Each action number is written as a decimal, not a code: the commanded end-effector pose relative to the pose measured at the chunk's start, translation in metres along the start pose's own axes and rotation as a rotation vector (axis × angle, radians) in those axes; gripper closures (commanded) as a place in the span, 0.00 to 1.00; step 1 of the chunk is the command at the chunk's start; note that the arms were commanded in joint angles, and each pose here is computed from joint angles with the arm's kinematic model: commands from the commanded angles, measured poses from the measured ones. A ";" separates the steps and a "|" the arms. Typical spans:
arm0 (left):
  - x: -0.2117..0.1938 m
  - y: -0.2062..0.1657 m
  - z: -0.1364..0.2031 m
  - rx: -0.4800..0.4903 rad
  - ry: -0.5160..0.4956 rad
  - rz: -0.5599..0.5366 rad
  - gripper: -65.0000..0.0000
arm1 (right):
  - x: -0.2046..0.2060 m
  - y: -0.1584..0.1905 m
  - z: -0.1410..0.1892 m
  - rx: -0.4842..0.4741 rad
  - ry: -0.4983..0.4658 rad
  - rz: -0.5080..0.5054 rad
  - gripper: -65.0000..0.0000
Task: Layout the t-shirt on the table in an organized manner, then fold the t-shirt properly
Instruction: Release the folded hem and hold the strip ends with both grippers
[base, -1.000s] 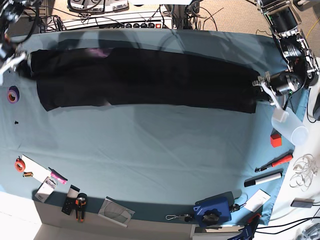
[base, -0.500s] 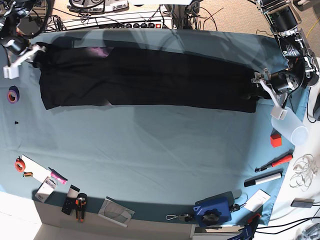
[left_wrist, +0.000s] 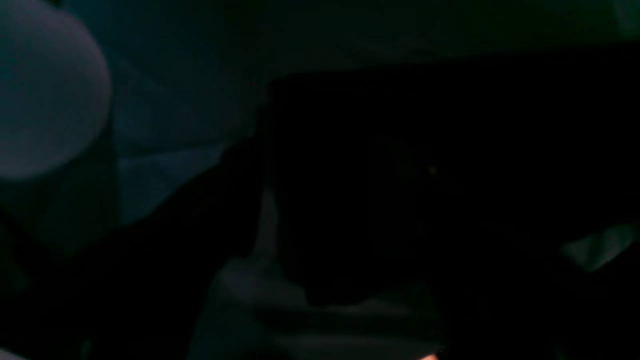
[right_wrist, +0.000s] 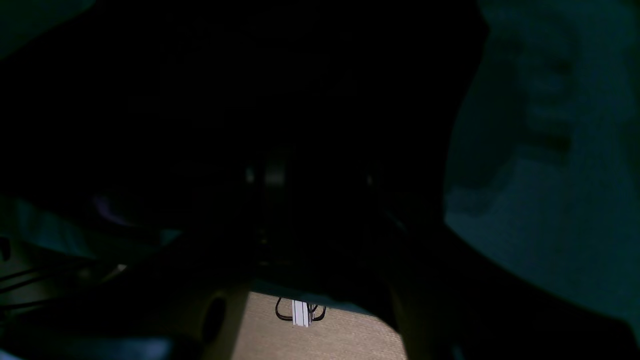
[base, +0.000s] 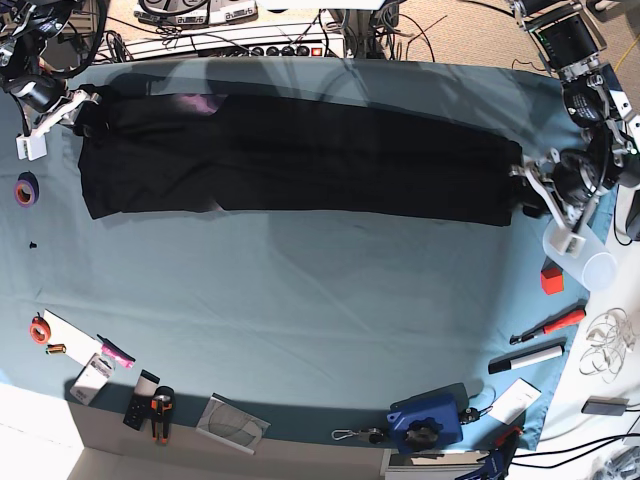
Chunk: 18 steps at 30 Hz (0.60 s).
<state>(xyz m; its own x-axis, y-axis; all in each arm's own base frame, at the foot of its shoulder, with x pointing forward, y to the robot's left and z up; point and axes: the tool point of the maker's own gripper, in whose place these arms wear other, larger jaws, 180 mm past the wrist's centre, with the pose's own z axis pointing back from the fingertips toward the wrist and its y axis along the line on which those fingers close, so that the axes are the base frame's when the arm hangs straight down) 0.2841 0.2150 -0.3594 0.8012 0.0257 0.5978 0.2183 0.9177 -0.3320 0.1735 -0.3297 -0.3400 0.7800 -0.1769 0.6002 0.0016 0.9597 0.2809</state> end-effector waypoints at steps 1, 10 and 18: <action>0.011 0.002 0.004 0.012 -0.031 -0.014 0.47 | 0.014 -0.001 0.006 -0.002 -0.038 0.029 0.72; -0.006 -0.013 -0.021 0.033 0.046 -0.021 0.47 | 0.014 -0.001 0.006 -0.002 -0.038 0.029 0.72; -0.046 -0.012 -0.039 0.145 0.213 0.008 0.47 | 0.014 -0.001 0.006 -0.003 -0.038 0.029 0.72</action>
<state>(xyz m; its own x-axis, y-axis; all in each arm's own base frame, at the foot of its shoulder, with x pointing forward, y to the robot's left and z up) 0.2796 0.1884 -0.4017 0.8737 -0.0207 0.4861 0.1449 0.9648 -0.2193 0.1735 -0.3297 -0.3400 0.7800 -0.1769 0.6002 0.0016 0.9597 0.2809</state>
